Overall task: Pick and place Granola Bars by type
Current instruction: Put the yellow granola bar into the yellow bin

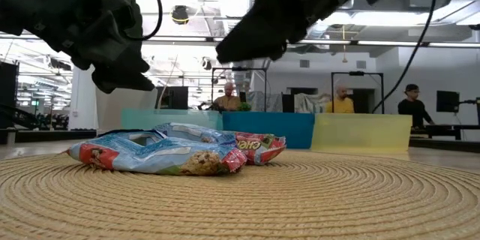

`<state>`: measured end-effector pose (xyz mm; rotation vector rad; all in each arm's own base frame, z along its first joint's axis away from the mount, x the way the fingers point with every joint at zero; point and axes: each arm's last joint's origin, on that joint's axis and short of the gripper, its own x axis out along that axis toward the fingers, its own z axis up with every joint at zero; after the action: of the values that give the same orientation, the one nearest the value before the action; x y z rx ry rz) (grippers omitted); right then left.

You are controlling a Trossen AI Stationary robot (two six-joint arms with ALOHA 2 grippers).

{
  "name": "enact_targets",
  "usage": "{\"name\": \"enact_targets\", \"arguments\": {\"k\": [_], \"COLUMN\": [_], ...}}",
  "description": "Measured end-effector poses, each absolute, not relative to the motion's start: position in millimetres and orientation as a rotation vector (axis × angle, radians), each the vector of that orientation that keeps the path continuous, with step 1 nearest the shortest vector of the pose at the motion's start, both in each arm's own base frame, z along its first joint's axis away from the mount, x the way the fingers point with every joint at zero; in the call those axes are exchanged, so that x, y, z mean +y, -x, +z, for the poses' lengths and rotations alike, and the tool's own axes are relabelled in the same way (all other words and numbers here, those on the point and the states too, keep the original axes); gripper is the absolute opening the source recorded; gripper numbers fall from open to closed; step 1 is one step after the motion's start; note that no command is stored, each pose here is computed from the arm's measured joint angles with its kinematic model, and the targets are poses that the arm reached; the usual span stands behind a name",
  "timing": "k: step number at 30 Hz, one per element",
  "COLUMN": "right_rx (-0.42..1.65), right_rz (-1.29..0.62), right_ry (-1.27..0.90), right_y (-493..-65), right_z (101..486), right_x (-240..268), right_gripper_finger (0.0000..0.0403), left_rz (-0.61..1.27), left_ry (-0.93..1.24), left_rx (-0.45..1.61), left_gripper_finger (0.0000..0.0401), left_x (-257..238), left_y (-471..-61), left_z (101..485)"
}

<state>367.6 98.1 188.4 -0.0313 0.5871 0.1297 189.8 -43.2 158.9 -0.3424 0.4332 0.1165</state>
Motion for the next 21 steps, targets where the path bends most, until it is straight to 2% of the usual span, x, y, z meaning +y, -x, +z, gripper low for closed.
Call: {"name": "enact_targets", "arguments": {"k": [9,14,21], "right_rx": [0.607,0.652,0.653], "right_rz": [0.110,0.108,0.105], "right_ry": [0.086,0.096,0.096], "right_y": [-357,-354,-354], "right_z": [209,205,205], "right_x": [96,95,95], "right_gripper_finger": [0.0118,0.0118,0.0118], "left_rz": [-0.114,-0.144,-0.142], "left_ry": [0.309,0.254,0.148], "left_rx": [0.532,0.642,0.633], "left_gripper_finger": [0.0249,0.0249,0.0249], "left_x": [-61,-70,-74], "left_y": [-184,-175,-172], "left_z": [155,146,145]}}
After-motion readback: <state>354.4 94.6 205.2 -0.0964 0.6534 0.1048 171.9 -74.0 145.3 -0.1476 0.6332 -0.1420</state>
